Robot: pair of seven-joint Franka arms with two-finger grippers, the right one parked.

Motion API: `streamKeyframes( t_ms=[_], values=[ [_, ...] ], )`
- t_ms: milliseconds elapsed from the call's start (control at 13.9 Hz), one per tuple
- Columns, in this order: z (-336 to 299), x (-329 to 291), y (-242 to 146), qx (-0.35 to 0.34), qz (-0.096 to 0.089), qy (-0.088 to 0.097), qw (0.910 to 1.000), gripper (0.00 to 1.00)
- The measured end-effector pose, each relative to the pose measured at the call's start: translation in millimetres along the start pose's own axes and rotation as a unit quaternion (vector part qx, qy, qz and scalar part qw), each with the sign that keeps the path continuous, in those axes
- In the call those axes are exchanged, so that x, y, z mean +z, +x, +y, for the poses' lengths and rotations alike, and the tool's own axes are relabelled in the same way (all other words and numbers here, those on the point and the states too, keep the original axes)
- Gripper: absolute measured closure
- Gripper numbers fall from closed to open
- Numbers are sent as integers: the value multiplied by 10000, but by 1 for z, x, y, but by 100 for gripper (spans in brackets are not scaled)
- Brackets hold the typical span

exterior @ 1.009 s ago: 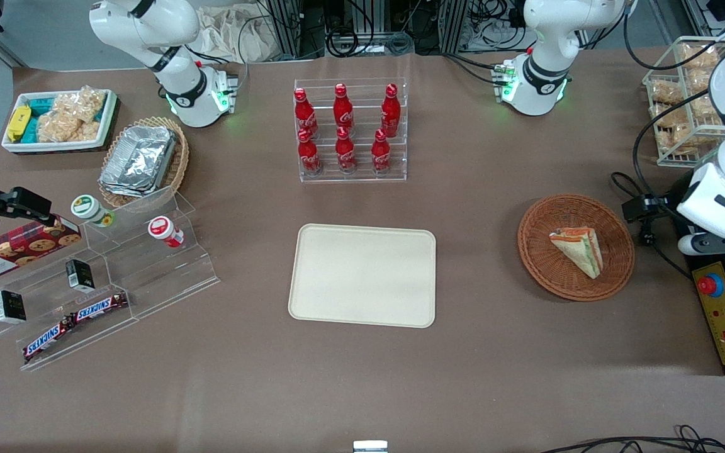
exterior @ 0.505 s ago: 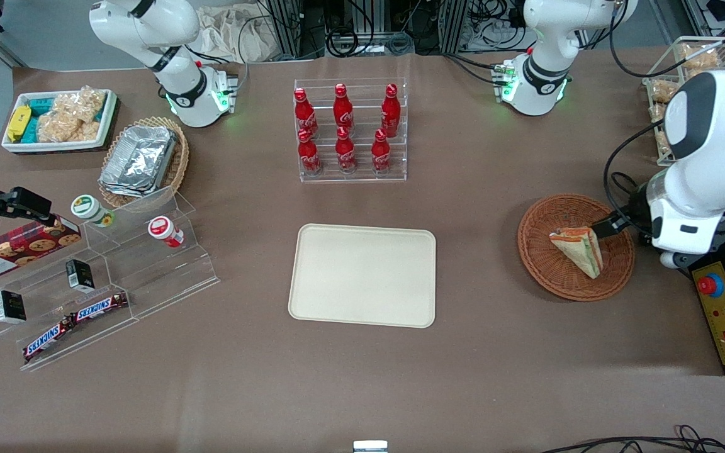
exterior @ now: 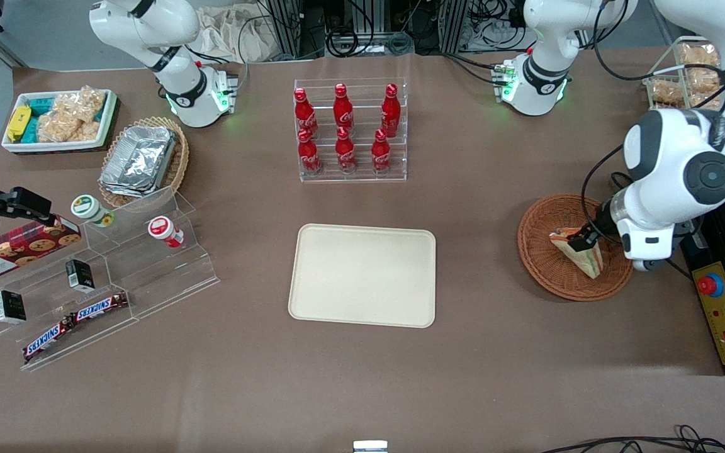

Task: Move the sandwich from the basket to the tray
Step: 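Move the left gripper down over the wrapped sandwich in the wicker basket, then close the left gripper on the sandwich and lift it from the basket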

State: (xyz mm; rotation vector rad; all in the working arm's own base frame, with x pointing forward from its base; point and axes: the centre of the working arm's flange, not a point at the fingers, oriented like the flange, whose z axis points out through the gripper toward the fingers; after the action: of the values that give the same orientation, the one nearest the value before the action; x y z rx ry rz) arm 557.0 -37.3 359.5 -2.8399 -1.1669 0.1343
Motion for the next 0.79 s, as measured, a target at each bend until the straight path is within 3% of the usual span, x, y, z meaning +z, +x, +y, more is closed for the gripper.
streamKeyframes(
  t_ms=[216,793],
  values=[
    [-20,36,7,-154,113,-153,9997,1],
    [-43,65,20,-227,155,-37,9996,1]
  ],
)
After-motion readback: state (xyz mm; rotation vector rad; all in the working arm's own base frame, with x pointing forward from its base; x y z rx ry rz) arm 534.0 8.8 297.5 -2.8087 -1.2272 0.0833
